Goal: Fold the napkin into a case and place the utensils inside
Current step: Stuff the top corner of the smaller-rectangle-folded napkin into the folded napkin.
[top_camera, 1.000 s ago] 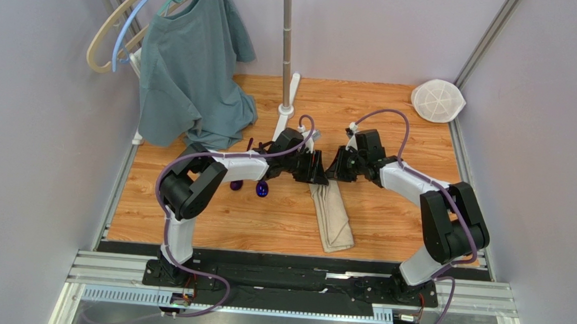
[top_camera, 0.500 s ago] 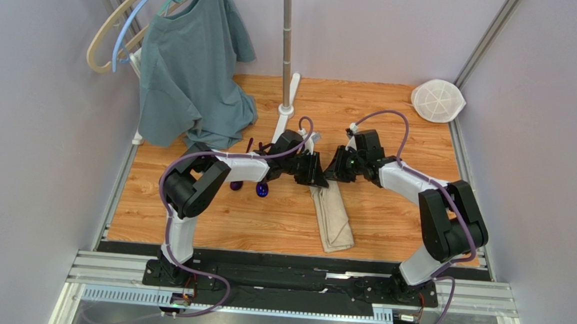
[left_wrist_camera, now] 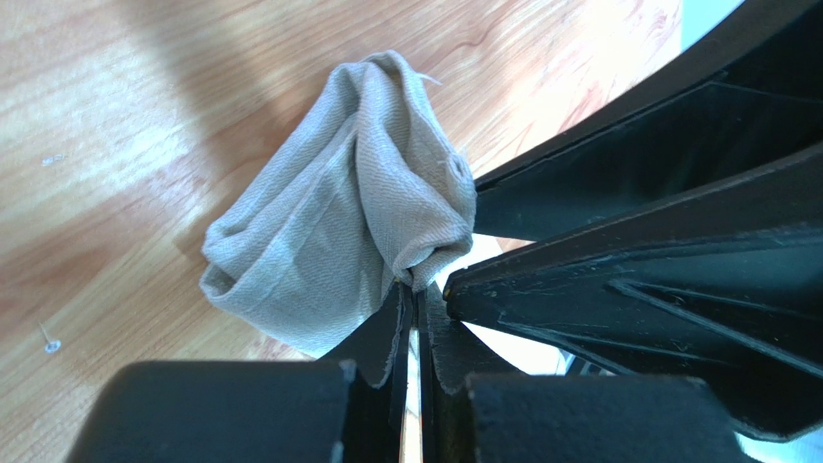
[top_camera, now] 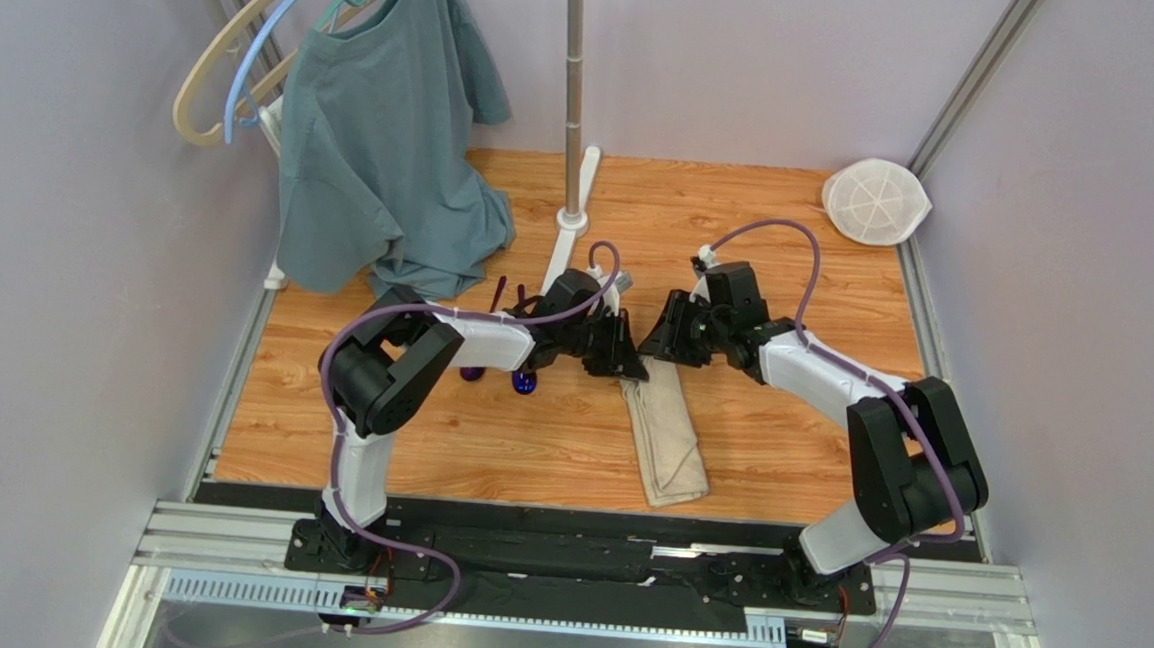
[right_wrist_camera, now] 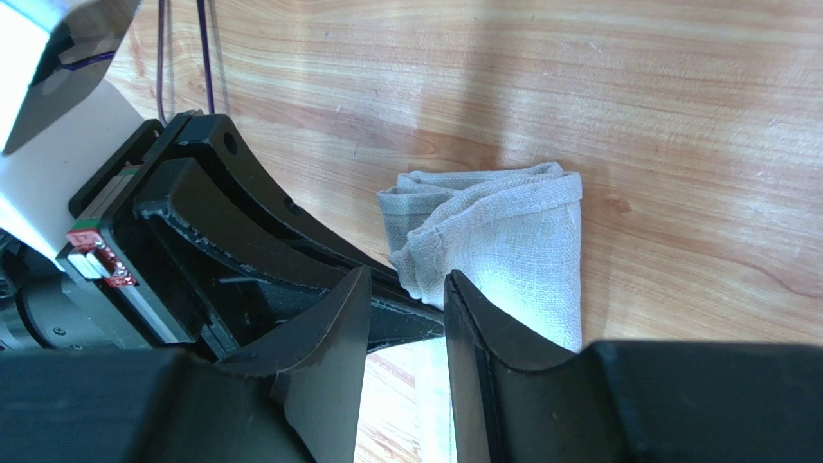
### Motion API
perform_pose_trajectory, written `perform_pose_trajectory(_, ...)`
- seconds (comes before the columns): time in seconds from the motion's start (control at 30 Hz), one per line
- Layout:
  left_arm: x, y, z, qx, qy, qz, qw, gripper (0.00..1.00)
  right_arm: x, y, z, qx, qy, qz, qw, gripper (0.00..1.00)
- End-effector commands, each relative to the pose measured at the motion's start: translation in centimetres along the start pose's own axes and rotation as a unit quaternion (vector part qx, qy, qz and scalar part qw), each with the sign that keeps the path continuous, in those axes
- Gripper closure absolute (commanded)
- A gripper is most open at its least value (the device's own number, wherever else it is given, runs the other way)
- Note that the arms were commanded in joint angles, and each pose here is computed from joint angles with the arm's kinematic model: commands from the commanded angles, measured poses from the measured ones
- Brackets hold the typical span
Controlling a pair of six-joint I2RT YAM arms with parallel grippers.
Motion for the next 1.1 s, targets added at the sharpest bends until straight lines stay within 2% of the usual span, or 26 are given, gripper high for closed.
perform_pose_trajectory(0.0,-2.2,-1.7,-0.6,0.032,-0.048,0.013,0.998,0.95,0.5,1.6,-0.1,-0.015,-0.005,-0.013,1.000,0.62)
perform_pose_trajectory(0.07,-2.2,-1.6,-0.7,0.027,-0.046,0.014,0.998,0.91,0.4,1.1,-0.1,-0.004,-0.013,-0.009,1.000,0.61)
perform_pose_trajectory(0.1,-2.2,-1.5,-0.8,0.022,-0.047,0.015,0.999,0.86,0.4,1.0,-0.1,0.000,-0.014,-0.009,1.000,0.61)
perform_pose_trajectory(0.13,-2.1,-1.3,-0.9,0.015,-0.043,0.012,0.999,0.76,0.4,1.0,-0.3,0.000,-0.014,-0.007,1.000,0.60)
perform_pose_trajectory(0.2,-2.4,-1.3,-1.3,0.012,-0.043,0.016,0.999,0.68,0.2,0.7,-0.8,0.012,-0.019,-0.008,1.000,0.60)
perform_pose_trajectory(0.33,-2.9,-0.8,-2.3,0.009,-0.035,0.003,0.999,0.59,-0.1,0.2,-2.4,0.023,-0.048,-0.021,0.998,0.46)
perform_pose_trajectory(0.57,-5.3,-1.1,-2.9,0.007,-0.028,0.006,1.000,0.56,-0.1,0.3,-4.3,0.007,-0.085,-0.075,0.994,0.33)
perform_pose_trajectory(0.63,-4.5,-0.5,-2.6,0.001,0.001,-0.009,1.000,0.56,0.2,-0.2,-4.4,0.011,-0.086,-0.090,0.992,0.29)
perform_pose_trajectory(0.73,-4.8,-0.8,-2.3,0.009,-0.002,-0.011,1.000,0.56,0.7,-0.1,-4.3,-0.005,-0.087,-0.108,0.990,0.17)
perform_pose_trajectory(0.8,-4.9,-0.9,-2.1,0.015,0.005,-0.013,1.000,0.56,0.8,-0.1,-3.9,-0.005,-0.086,-0.114,0.990,0.17)
perform_pose_trajectory(1.0,-4.6,-1.0,-1.6,0.023,0.028,-0.027,0.999,0.56,1.2,0.1,-2.3,-0.003,-0.084,-0.149,0.985,0.34)
perform_pose_trajectory(1.07,-4.3,-0.6,-1.5,0.011,0.041,-0.034,0.999,0.56,0.8,0.5,-1.7,-0.007,-0.091,-0.158,0.983,0.36)
Point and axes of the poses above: each gripper's point midway between its finger pads, its own z axis out along the fingers, its own y axis along the line the jaws close on, x = y × z, the point moved 1 cm from there along -z, back along the fingers, and after that the axes turned 5 degrees about z, right-handed, at the moved point
